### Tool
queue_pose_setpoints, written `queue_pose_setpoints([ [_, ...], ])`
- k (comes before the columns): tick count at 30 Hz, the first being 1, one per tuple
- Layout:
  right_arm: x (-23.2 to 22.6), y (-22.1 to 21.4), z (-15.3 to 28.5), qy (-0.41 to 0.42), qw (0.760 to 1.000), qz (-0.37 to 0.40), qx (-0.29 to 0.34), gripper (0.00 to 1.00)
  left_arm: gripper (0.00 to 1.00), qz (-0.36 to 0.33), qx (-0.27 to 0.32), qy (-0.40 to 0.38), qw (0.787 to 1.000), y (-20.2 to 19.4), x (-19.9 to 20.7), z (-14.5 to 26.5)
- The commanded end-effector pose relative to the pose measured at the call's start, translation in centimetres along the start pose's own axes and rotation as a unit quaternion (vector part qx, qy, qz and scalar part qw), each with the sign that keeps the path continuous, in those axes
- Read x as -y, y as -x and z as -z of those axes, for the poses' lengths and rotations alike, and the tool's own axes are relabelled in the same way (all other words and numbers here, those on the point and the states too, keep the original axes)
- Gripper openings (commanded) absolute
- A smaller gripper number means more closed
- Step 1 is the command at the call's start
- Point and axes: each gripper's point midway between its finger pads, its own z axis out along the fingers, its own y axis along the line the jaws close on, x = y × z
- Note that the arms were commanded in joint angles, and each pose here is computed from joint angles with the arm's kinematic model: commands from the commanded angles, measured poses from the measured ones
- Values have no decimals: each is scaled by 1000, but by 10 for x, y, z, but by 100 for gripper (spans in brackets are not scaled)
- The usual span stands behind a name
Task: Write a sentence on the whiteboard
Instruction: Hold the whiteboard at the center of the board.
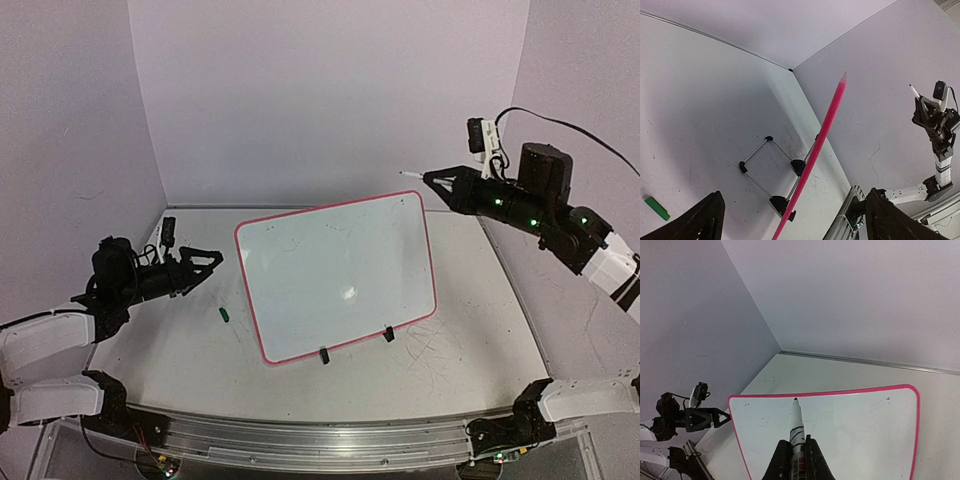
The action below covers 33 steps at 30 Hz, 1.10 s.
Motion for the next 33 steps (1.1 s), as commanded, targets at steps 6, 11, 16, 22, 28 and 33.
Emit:
queue_pose_setpoints([
  [6,-96,-8,-28,134,990,39,2,0,99,-22,-14,-42,999,8,15,-13],
  [11,-112,-24,-47,144,988,53,-20,0,94,-33,-45,-56,997,0,19,-27],
  [16,-112,-22,-48,140,988,58,-15,0,93,-38,-31,-42,998,3,10,-30],
  [22,-108,-23,-48,132,989,63,-12,0,93,-53,-29,-69,996,5,21,-36],
  [28,-114,-28,-54,145,988,53,-19,0,90,-68,-32,-99,992,7,36,-46],
  [33,-115,-33,-58,145,988,45,-26,0,83,-66,-29,-105,992,6,33,-50],
])
